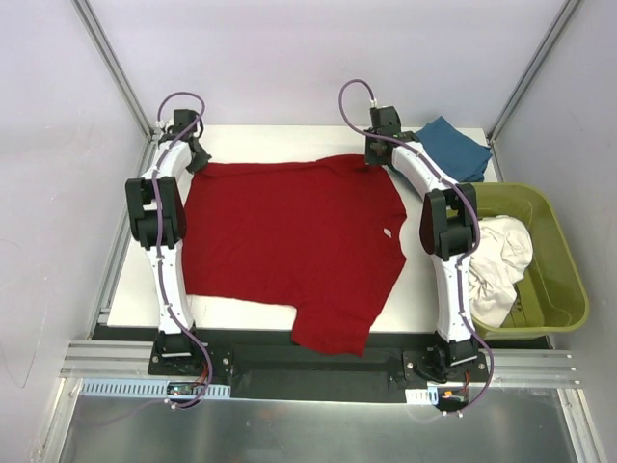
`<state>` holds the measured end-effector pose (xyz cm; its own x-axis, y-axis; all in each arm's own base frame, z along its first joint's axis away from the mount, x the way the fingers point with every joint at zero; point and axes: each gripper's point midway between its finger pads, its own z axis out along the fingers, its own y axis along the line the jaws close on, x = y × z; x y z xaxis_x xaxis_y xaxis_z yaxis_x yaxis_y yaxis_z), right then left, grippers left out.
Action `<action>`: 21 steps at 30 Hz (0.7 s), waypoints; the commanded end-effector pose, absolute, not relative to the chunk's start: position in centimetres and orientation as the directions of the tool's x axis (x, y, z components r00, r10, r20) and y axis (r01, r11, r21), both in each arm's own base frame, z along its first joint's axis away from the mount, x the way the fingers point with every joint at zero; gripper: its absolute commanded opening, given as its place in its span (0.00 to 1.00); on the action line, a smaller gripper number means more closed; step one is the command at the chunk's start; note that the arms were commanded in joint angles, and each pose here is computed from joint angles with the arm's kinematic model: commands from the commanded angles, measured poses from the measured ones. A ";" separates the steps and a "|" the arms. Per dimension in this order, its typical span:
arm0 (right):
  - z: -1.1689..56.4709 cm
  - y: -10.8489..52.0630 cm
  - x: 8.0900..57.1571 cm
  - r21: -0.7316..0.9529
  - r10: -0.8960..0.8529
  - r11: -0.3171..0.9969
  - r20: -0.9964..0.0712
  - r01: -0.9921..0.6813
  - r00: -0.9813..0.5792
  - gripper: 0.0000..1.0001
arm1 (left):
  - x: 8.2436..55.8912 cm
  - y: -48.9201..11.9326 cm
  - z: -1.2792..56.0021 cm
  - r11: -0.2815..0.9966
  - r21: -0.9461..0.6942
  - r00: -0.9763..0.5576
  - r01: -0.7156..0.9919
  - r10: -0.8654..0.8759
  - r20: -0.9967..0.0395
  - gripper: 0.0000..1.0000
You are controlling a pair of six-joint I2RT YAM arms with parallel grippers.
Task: Fold and stack the t-shirts
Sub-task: Flatten out the tshirt
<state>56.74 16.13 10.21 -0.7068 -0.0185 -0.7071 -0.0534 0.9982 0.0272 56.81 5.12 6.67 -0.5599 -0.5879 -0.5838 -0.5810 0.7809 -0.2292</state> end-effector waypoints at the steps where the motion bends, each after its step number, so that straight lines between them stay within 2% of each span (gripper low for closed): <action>1: 13.0 17.6 59.0 0.164 0.077 0.984 -0.749 -0.071 -0.658 0.06 | 59.4 5.2 7.5 0.817 -0.245 -0.558 -0.522 -0.544 -0.627 0.00; 9: 13.3 17.8 57.2 0.201 0.086 0.975 -0.725 -0.091 -0.683 0.06 | 57.6 5.7 7.6 0.822 -0.203 -0.574 -0.533 -0.527 -0.626 0.00; 12: 14.2 17.2 55.3 0.196 0.080 0.977 -0.712 -0.087 -0.698 0.05 | 56.2 5.3 8.8 0.844 -0.193 -0.597 -0.501 -0.498 -0.628 0.00; 16: 14.3 17.0 50.9 0.239 0.102 0.968 -0.641 -0.072 -0.761 0.04 | 53.9 5.6 10.9 0.842 -0.179 -0.586 -0.509 -0.491 -0.645 0.00; 21: 15.3 16.6 46.8 0.262 0.103 0.963 -0.582 -0.066 -0.806 0.04 | 50.7 6.2 11.0 0.822 -0.152 -0.583 -0.549 -0.507 -0.635 0.00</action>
